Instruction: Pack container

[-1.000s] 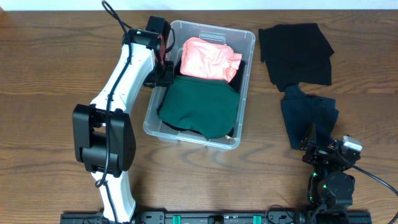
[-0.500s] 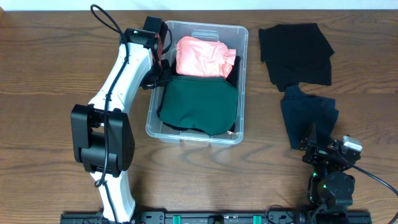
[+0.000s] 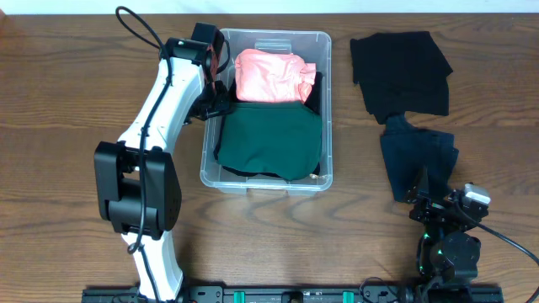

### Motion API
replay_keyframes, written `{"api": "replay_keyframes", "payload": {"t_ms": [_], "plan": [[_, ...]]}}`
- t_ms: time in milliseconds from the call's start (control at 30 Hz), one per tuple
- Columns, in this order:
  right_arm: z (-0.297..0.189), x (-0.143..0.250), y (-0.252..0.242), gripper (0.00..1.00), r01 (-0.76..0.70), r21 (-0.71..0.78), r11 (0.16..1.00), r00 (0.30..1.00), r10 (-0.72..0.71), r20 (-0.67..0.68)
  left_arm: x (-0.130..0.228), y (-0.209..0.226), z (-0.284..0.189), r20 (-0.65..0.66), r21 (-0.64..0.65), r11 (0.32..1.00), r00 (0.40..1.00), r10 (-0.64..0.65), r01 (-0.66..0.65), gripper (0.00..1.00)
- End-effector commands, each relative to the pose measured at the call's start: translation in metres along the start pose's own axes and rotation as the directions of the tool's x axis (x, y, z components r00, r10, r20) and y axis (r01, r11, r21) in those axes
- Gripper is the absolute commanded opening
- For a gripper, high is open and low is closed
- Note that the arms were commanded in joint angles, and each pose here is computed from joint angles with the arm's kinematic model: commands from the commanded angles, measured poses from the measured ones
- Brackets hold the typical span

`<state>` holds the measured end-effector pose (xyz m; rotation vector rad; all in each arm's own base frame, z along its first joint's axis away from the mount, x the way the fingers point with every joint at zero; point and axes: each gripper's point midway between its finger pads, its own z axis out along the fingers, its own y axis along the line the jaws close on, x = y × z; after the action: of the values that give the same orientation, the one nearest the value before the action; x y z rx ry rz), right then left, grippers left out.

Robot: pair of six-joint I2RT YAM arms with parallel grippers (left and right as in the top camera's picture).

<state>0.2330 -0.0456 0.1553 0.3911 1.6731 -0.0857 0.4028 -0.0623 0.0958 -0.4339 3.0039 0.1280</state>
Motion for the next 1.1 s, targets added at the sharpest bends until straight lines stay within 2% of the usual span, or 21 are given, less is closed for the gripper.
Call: {"api": "replay_keyframes", "payload": {"t_ms": [0,200,400,533,667,767,1067], "plan": [[0.0,0.001,-0.001,0.99,-0.011,0.005,1.0,1.0,0.011,0.0,-0.007,0.008,-0.041,0.099,0.029,1.0,0.995,-0.003,0.0,0.91],[0.0,0.001,-0.001,0.99,-0.011,0.005,1.0,1.0,0.011,0.0,-0.011,0.035,-0.113,0.286,0.053,0.999,0.958,-0.025,0.01,0.95],[0.0,0.001,-0.001,0.99,-0.01,0.005,1.0,1.0,0.01,0.0,-0.005,0.102,-0.187,0.465,0.061,0.99,0.873,-0.144,0.13,0.98],[0.0,0.001,-0.001,0.99,-0.011,0.005,1.0,1.0,0.011,0.0,0.012,0.15,-0.219,0.528,0.074,0.969,0.815,-0.237,0.234,0.98],[0.0,0.001,-0.001,0.99,-0.01,0.005,1.0,1.0,0.01,0.001,0.028,0.177,-0.23,0.536,0.072,0.952,0.794,-0.288,0.297,0.98],[0.0,0.001,-0.001,0.99,-0.01,0.005,1.0,1.0,0.01,0.0,0.037,0.185,-0.228,0.519,0.059,0.946,0.8,-0.301,0.318,0.98],[0.0,0.001,-0.001,0.99,-0.011,0.005,1.0,1.0,0.011,0.0,0.037,0.185,-0.227,0.513,0.054,0.946,0.804,-0.301,0.319,0.98]]}}
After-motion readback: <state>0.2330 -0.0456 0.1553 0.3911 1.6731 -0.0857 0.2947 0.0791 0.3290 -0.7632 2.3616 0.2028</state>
